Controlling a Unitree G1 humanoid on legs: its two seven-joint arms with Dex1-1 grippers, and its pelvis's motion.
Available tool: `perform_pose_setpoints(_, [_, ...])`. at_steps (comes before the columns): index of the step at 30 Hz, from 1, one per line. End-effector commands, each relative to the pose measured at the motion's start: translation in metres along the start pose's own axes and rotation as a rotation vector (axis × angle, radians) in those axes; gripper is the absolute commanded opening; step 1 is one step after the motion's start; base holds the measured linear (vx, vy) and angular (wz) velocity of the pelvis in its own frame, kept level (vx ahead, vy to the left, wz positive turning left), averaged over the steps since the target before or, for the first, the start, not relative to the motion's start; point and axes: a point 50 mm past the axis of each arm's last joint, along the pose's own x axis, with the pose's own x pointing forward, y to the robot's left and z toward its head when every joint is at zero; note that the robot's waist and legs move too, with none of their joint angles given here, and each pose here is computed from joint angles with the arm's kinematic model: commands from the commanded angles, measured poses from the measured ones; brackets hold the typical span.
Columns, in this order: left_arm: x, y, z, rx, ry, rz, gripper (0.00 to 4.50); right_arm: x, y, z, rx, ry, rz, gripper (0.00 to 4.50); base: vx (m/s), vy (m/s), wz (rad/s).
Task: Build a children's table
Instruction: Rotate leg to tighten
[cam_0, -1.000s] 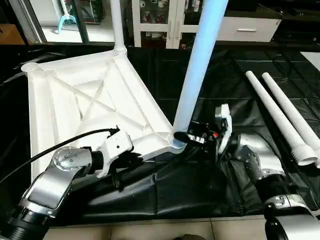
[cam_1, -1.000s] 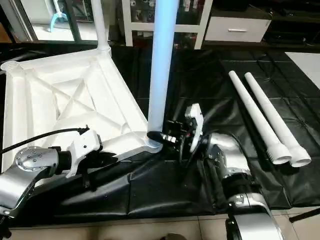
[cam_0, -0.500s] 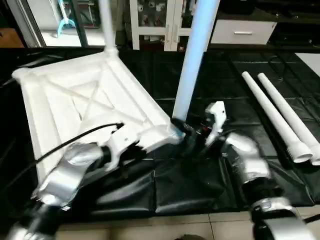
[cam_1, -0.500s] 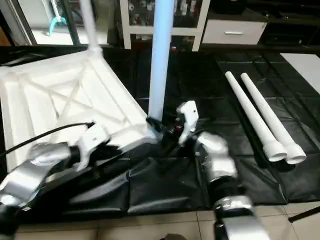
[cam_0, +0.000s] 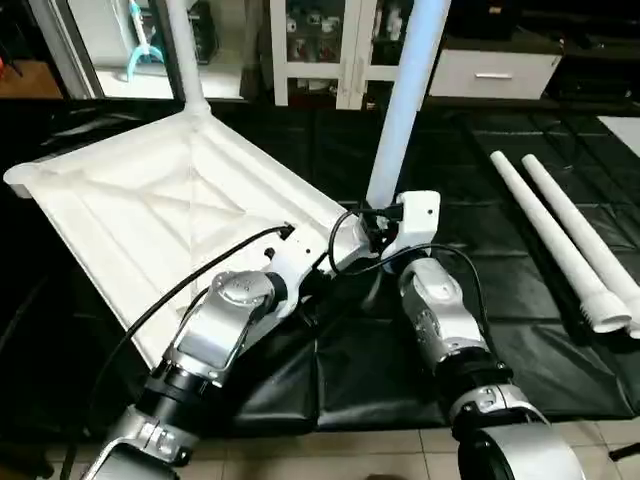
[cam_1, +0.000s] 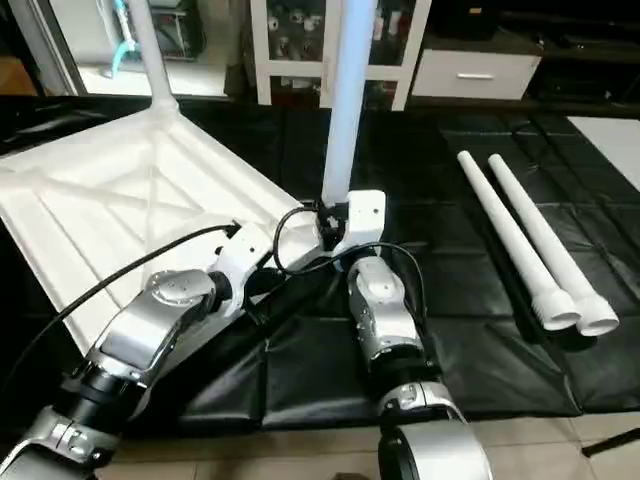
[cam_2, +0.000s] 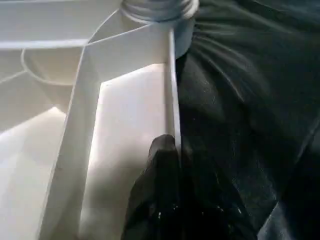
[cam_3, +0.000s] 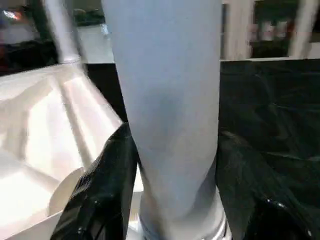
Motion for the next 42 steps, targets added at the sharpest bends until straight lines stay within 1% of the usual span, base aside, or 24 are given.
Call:
perform_pose_setpoints(1, [0.002, -0.009, -0.008, 0.014, 0.002, -0.069, 0.0, -0.01, 0.025, -0.03, 0.022, 0.114, 0.232, 1.94, 0.0, 0.0, 0.0])
perform_pose_setpoints(2, [-0.002, -0.008, -0.011, 0.029, 0.005, -0.085, 0.0, -0.011, 0.022, -0.027, 0.012, 0.101, 0.271, 1.94, 0.0, 0.0, 0.0])
perform_pose_setpoints(3, [-0.01, -0.007, -0.019, 0.061, 0.012, -0.123, 0.0, -0.014, 0.015, -0.019, -0.006, 0.077, 0.346, 2.28, 0.0, 0.0, 0.0])
perform_pose_setpoints(4, [-0.023, -0.005, -0.028, 0.105, 0.017, -0.178, 0.0, -0.019, 0.003, -0.008, -0.021, 0.049, 0.421, 2.49, 0.0, 0.0, 0.0])
perform_pose_setpoints(5, [-0.026, -0.005, -0.03, 0.113, 0.018, -0.19, 0.0, -0.019, 0.001, -0.005, -0.023, 0.044, 0.434, 2.63, 0.0, 0.0, 0.0])
perform_pose_setpoints(8, [-0.043, -0.005, -0.039, 0.135, 0.018, -0.256, 0.0, -0.026, -0.016, 0.01, -0.035, 0.034, 0.549, 2.91, 0.0, 0.0, 0.0])
perform_pose_setpoints(9, [-0.052, -0.005, -0.044, 0.137, 0.028, -0.292, 0.0, -0.029, -0.026, 0.018, -0.055, 0.041, 0.589, 2.99, 0.0, 0.0, 0.0])
perform_pose_setpoints(10, [-0.052, -0.005, -0.044, 0.137, 0.028, -0.292, 0.0, -0.029, -0.026, 0.018, -0.055, 0.041, 0.589, 3.06, 0.0, 0.0, 0.0])
perform_pose_setpoints(11, [-0.059, -0.004, -0.048, 0.134, 0.045, -0.314, 0.0, -0.032, -0.035, 0.024, -0.084, 0.066, 0.622, 3.25, 0.0, 0.0, 0.0])
perform_pose_setpoints(16, [-0.068, -0.004, -0.055, 0.141, 0.064, -0.34, 0.0, -0.038, -0.044, 0.034, -0.078, 0.082, 0.735, 3.25, 0.0, 0.0, 0.0])
perform_pose_setpoints(18, [-0.067, -0.003, -0.055, 0.141, 0.064, -0.333, 0.0, -0.038, -0.043, 0.034, -0.068, 0.083, 0.751, 3.25, 0.0, 0.0, 0.0])
perform_pose_setpoints(19, [-0.067, -0.003, -0.055, 0.142, 0.062, -0.333, 0.0, -0.038, -0.043, 0.034, -0.062, 0.083, 0.756, 3.11, 0.0, 0.0, 0.0])
perform_pose_setpoints(20, [-0.067, -0.003, -0.054, 0.141, 0.057, -0.332, 0.0, -0.037, -0.041, 0.033, -0.049, 0.084, 0.753, 2.93, 0.0, 0.0, 0.0])
perform_pose_setpoints(22, [-0.067, -0.003, -0.053, 0.141, 0.052, -0.335, 0.0, -0.036, -0.039, 0.031, -0.042, 0.088, 0.758, 2.9, 0.0, 0.0, 0.0])
perform_pose_setpoints(25, [-0.067, -0.004, -0.053, 0.14, 0.05, -0.337, 0.0, -0.037, -0.037, 0.027, -0.041, 0.098, 0.766, 2.58, 0.0, 0.0, 0.0])
perform_pose_setpoints(27, [-0.068, -0.004, -0.053, 0.14, 0.051, -0.333, 0.0, -0.037, -0.037, 0.025, -0.043, 0.107, 0.759, 2.51, 0.0, 0.0, 0.0])
perform_pose_setpoints(29, [-0.067, -0.002, -0.054, 0.136, 0.056, -0.312, 0.0, -0.037, -0.038, 0.021, -0.047, 0.121, 0.731, 2.24, 0.0, 0.0, 0.0])
perform_pose_setpoints(33, [-0.062, 0.0, -0.053, 0.134, 0.059, -0.278, 0.0, -0.036, -0.04, 0.01, -0.081, 0.166, 0.632, 2.13, 0.0, 0.0, 0.0])
perform_pose_setpoints(34, [-0.059, 0.0, -0.051, 0.133, 0.057, -0.26, 0.0, -0.034, -0.041, 0.005, -0.093, 0.179, 0.566, 2.1, 0.0, 0.0, 0.0])
perform_pose_setpoints(36, [-0.045, 0.0, -0.048, 0.111, 0.067, -0.191, 0.0, -0.03, -0.044, -0.013, -0.13, 0.238, 0.323, 2.07, 0.0, 0.0, 0.0])
perform_pose_setpoints(37, [-0.034, -0.001, -0.045, 0.092, 0.081, -0.141, 0.0, -0.028, -0.044, -0.022, -0.118, 0.261, 0.195, 2.04, 0.0, 0.0, 0.0])
perform_pose_setpoints(39, [-0.024, -0.002, -0.041, 0.051, 0.093, -0.099, 0.0, -0.027, -0.043, -0.029, -0.113, 0.284, 0.09, 1.99, 0.0, 0.0, 0.0])
perform_pose_setpoints(40, [-0.012, -0.003, -0.036, 0.008, 0.102, -0.049, 0.0, -0.025, -0.036, -0.038, -0.08, 0.299, 0.005, 1.99, 0.0, 0.0, 0.0])
perform_pose_setpoints(42, [-0.002, -0.006, -0.029, -0.02, 0.104, -0.019, 0.0, -0.023, -0.028, -0.044, -0.041, 0.307, -0.064, 1.95, 0.0, 0.0, 0.0])
